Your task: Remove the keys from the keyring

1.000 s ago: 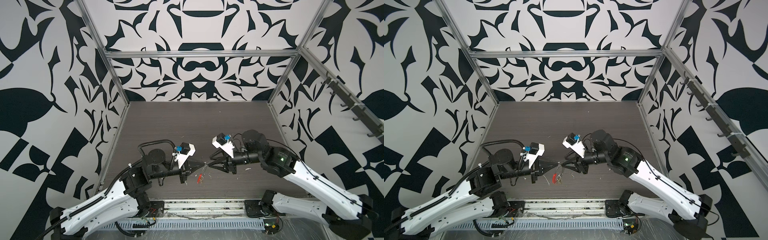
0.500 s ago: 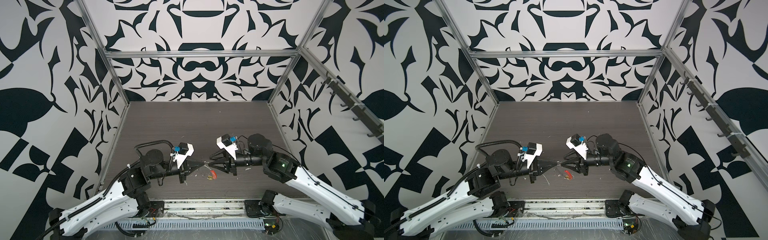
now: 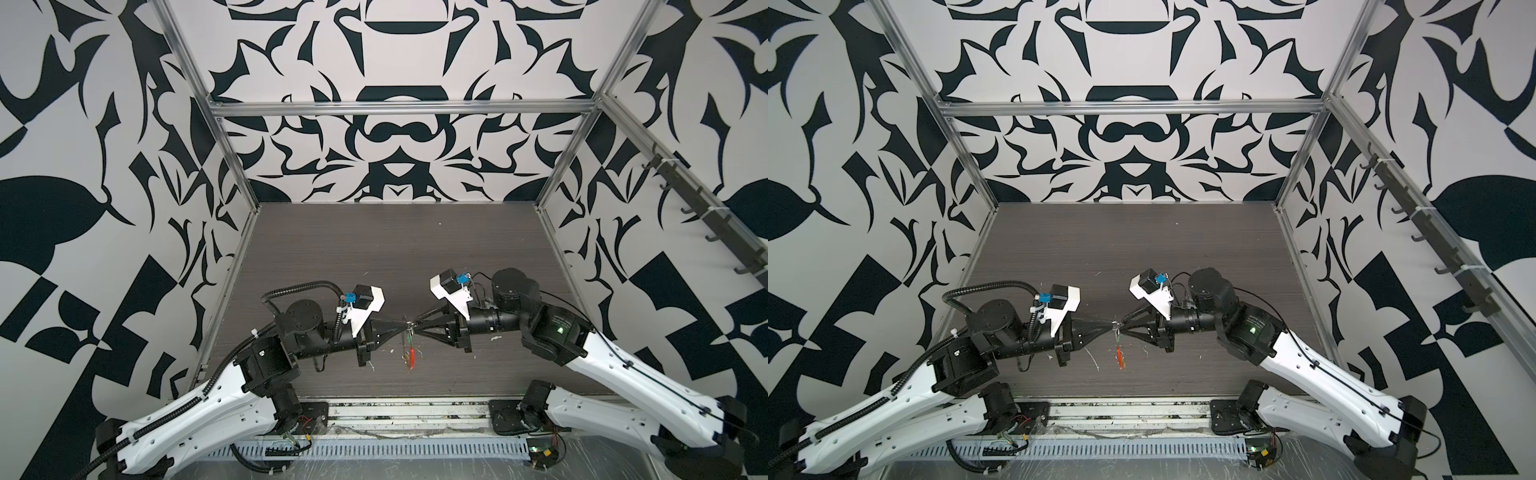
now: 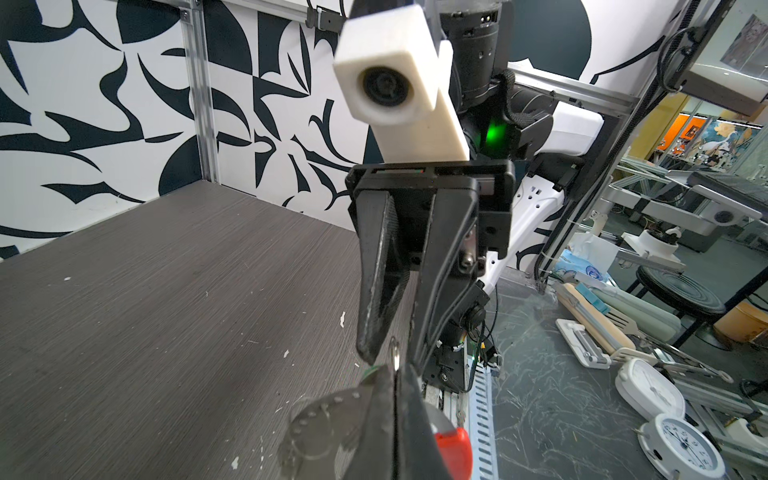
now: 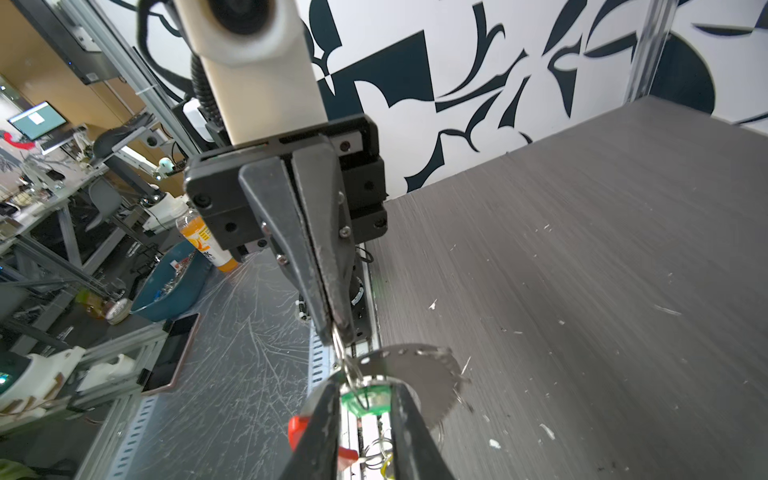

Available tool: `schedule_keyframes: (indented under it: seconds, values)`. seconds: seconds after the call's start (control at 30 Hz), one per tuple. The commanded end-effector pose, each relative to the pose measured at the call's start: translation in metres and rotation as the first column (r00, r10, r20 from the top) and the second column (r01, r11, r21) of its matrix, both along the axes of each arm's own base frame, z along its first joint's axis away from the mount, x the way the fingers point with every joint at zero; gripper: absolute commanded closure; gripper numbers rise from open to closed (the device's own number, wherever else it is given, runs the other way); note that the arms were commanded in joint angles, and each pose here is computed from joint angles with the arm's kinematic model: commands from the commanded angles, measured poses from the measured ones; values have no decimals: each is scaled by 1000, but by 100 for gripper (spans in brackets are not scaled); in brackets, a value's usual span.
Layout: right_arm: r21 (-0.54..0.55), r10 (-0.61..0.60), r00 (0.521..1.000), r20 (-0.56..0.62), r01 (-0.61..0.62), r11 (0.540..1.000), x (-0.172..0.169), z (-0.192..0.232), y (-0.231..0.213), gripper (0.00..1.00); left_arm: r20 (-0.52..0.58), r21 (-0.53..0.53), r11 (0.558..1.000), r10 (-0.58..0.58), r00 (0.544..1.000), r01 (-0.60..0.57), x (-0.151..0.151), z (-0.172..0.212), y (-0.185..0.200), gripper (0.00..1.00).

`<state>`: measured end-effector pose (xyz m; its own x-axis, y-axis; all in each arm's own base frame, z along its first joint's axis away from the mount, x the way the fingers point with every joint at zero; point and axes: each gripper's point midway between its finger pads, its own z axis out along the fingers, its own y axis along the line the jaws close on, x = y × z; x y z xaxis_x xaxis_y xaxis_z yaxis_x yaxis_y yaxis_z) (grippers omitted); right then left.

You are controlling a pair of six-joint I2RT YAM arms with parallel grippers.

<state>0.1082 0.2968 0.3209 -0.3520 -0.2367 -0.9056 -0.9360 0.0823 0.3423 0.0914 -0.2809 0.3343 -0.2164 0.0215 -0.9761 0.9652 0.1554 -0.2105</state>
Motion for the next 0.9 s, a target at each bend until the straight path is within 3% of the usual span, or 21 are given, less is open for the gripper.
schedule_keyframes:
  seconds: [0.0,0.27,0.87]
  values:
    - [48,21,999,32,-23,999,-3,13,3,80,26,-55,998,-6,1000,8,-3,14,2,100]
    - [51,20,999,30,-21,998,-4,13,4,100,28,-72,997,-7,1000,9,-3,18,2,100]
    - [37,-53,997,62,50,998,-1,-5,13,100,-4,-222,974,34,999,-34,6,38,3,100]
